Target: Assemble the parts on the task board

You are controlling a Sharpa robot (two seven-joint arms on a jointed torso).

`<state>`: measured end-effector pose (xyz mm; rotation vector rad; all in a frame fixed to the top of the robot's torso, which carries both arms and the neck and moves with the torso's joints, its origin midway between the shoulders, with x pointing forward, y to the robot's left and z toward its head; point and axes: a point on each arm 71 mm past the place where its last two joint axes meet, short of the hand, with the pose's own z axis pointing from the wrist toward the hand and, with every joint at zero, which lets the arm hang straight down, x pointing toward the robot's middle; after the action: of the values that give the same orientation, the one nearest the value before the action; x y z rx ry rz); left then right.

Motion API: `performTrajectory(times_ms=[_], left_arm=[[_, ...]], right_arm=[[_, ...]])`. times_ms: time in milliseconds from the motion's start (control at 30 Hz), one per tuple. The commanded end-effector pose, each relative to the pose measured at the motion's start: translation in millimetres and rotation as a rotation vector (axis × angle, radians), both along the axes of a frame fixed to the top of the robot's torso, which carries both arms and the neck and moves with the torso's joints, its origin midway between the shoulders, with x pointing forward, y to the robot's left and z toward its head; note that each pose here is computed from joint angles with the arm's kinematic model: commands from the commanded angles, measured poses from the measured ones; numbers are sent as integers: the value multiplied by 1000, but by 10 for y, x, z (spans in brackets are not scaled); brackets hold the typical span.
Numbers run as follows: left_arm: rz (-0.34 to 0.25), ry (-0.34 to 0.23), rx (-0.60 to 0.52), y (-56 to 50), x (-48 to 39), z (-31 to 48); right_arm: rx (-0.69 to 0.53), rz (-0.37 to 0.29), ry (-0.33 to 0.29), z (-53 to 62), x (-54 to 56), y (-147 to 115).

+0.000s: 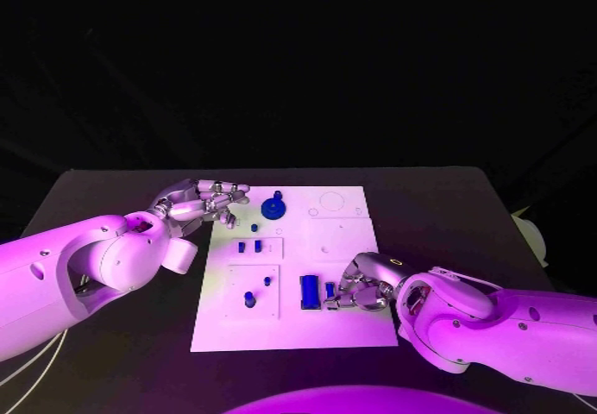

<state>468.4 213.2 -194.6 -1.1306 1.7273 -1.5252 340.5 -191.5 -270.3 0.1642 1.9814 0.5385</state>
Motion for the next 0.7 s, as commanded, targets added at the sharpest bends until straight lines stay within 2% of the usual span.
performTrajectory(times_ms=[33, 233, 467, 567, 700], left_arm=[[-17, 1, -9, -17, -6, 6], [-12, 4, -6, -5, -7, 1], [0, 15, -19, 4, 4, -20], [21, 15, -33, 17, 33, -35], [105, -17, -64, 56, 106, -43]], right_arm=[[-18, 15, 7, -23, -19, -3], [5, -1, -16, 81, -11, -38], [130, 50, -112, 352, 148, -92], [241, 39, -133, 458, 314, -175], [414, -29, -124, 542, 619, -368]])
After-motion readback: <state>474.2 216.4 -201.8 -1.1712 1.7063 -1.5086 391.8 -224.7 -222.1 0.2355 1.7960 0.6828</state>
